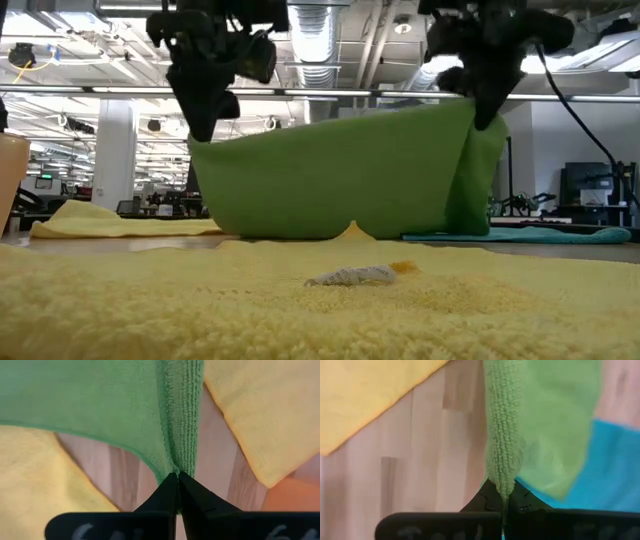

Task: Fold microfiber towels
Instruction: Fold the green microfiber towel

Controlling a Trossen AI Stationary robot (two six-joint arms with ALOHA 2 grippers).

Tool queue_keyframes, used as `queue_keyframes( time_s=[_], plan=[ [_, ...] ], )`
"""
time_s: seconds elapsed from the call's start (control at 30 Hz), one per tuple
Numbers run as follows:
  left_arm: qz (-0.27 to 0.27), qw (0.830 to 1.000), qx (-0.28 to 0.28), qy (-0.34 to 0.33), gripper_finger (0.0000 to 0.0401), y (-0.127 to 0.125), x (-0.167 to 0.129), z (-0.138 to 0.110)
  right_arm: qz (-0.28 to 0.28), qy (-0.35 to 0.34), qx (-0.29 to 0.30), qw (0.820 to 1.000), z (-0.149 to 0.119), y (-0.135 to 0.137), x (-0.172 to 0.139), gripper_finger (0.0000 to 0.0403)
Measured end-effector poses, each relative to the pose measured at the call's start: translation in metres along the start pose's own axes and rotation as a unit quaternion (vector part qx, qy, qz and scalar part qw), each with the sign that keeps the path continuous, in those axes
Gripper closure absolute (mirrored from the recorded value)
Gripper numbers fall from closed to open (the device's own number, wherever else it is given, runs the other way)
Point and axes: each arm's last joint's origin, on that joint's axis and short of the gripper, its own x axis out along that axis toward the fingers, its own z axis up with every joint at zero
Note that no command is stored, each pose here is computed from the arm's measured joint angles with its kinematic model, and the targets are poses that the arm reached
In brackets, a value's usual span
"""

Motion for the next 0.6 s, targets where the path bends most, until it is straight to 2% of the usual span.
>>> queue_keyframes(
  time_s=[0.1,0.23,0.4,0.6],
  plan=[
    [-0.003,1.000,0.000,-0.002,0.0401,0.001,0.005,-0.001,0.038,0.018,0.019,0.999,-0.008,0.004,0.015,0.0395],
    [-0.003,1.000,0.004,0.000,0.0401,0.002,0.009,-0.003,0.072,0.022,0.015,0.997,-0.014,0.012,0.033,0.0395],
    [0.003,1.000,0.004,-0.016,0.0401,0.005,0.016,-0.002,0.065,0.029,0.038,0.997,-0.018,0.012,0.041,0.0395],
    [0.063,0.997,-0.007,-0.037,0.0401,0.016,0.016,0.001,0.012,0.027,0.080,0.996,-0.019,-0.001,0.041,0.0395]
  ],
)
